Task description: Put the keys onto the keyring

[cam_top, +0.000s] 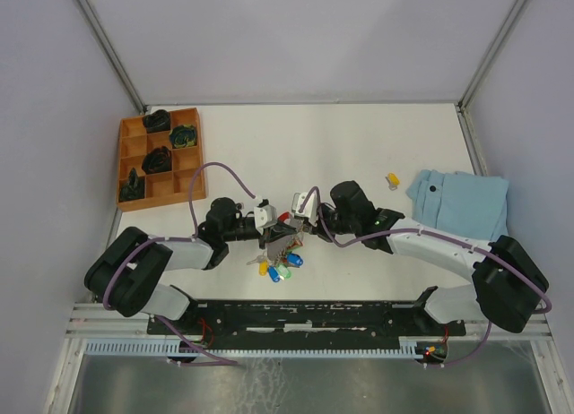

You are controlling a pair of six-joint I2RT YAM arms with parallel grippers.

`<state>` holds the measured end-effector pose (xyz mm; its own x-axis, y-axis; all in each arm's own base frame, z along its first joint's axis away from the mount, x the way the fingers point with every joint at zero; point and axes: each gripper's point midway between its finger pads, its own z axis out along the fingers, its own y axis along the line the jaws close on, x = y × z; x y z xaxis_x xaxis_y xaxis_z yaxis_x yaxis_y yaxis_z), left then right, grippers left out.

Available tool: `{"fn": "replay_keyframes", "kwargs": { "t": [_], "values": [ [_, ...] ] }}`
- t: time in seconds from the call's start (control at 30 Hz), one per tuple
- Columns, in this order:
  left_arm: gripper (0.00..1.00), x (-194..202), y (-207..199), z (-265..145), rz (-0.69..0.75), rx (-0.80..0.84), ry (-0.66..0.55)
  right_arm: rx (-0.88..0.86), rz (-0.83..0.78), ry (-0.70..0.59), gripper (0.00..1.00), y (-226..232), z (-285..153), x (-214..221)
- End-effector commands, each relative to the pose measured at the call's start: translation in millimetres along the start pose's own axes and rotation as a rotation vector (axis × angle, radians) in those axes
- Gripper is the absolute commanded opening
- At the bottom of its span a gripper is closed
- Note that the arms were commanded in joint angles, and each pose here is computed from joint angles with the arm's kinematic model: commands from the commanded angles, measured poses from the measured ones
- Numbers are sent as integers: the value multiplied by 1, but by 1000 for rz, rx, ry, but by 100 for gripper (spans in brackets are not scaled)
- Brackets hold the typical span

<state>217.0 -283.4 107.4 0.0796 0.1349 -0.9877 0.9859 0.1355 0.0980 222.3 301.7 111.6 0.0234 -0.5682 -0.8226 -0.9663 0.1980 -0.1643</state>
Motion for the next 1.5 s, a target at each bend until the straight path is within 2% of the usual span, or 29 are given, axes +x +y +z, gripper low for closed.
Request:
{"fn": "replay_keyframes", "kwargs": {
  "t": [0.0,1.47],
  "values": [
    [3,-15,6,4,83,17,-39,10,-38,-44,1,-5,0,-14],
    [3,-19,3,5,74,44,-53,-53,-68,-23,1,6,2,-11]
  ]
}}
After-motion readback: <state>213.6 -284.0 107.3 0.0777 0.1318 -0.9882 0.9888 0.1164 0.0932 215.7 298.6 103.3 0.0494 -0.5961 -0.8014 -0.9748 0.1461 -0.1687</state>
